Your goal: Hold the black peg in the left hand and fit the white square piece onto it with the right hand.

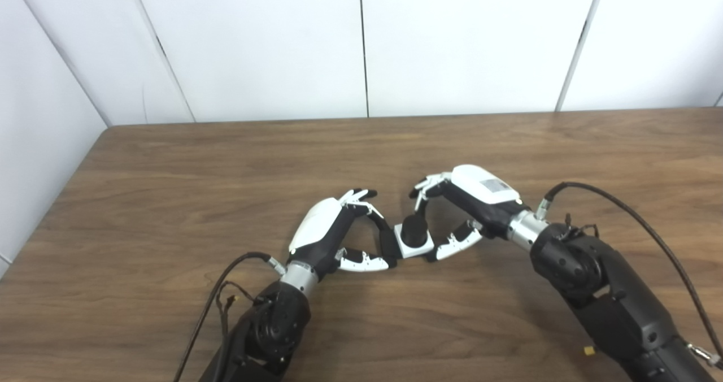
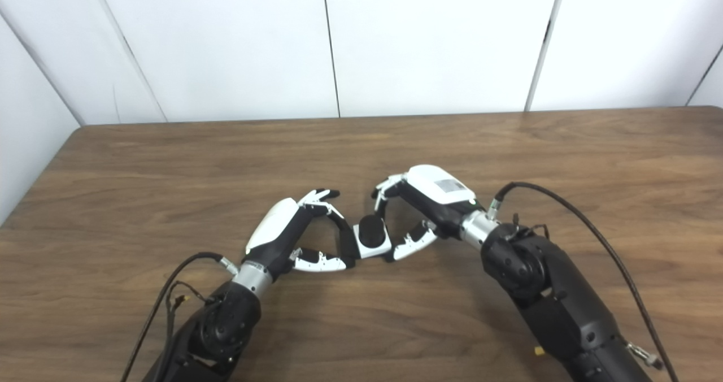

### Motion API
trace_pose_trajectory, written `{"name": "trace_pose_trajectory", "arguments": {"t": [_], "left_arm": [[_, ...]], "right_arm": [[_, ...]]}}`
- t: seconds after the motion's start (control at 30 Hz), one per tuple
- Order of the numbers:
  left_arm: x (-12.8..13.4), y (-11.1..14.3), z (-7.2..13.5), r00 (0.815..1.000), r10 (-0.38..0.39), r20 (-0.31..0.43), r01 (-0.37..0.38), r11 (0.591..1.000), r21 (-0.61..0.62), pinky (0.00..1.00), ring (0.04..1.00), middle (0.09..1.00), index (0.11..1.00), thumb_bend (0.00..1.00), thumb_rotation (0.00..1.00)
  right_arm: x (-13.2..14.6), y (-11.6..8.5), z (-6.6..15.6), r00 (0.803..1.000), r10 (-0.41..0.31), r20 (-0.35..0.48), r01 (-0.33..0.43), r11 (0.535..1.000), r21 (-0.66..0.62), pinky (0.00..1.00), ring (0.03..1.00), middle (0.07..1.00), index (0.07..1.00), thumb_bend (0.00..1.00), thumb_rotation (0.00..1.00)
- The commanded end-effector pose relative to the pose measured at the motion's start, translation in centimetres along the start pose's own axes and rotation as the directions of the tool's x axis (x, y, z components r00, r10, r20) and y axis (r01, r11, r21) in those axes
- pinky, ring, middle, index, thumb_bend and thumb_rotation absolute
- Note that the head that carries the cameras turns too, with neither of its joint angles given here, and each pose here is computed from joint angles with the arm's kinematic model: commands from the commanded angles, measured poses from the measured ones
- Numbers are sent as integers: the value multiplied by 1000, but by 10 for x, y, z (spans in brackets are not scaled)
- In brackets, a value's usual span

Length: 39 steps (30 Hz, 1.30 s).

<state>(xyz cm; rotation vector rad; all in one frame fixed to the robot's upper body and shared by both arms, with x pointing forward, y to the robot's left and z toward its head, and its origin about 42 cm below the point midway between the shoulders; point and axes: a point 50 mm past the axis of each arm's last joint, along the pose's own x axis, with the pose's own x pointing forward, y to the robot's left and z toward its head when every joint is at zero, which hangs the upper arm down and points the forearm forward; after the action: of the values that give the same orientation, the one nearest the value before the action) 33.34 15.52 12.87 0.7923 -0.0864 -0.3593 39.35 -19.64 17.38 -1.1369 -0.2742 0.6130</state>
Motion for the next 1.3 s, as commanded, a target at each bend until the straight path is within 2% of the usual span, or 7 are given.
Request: {"name": "trace_pose_trajectory", "arguments": {"t": [0.0,0.17,0.33,0.53,1.0,1.2,1.27], "left_arm": [[-4,-3,-10,997,-54,-48,55,998,32,939,978,928,491,519,83],[-4,-3,-10,997,-54,-52,55,998,33,937,975,926,491,519,82],[-3,-3,-11,997,-56,-54,58,998,36,937,975,925,491,519,83],[-2,-1,-11,997,-59,-59,61,998,34,959,979,929,491,519,82],[-2,-2,-14,997,-59,-52,61,997,44,933,970,923,491,519,83],[-3,-1,-16,997,-61,-52,63,997,51,927,969,923,491,519,84],[-3,-1,-16,997,-62,-53,65,997,50,931,971,925,491,519,83]], "right_arm": [[-10,4,-23,995,45,-84,-50,997,-56,890,866,787,483,522,144],[-12,3,-27,989,81,-120,-88,994,-61,905,877,799,488,520,152],[-18,-10,-27,975,161,-156,-177,979,-96,887,903,869,812,851,409],[-30,-33,-41,959,180,-220,-206,973,-104,908,934,926,975,965,474],[-68,-78,-87,938,96,-333,-141,983,-116,919,957,954,968,983,507],[-78,-91,-94,949,-2,-314,-37,992,-117,876,937,942,937,948,494],[-80,-95,-92,952,-51,-300,16,993,-118,811,908,921,911,930,506]]}}
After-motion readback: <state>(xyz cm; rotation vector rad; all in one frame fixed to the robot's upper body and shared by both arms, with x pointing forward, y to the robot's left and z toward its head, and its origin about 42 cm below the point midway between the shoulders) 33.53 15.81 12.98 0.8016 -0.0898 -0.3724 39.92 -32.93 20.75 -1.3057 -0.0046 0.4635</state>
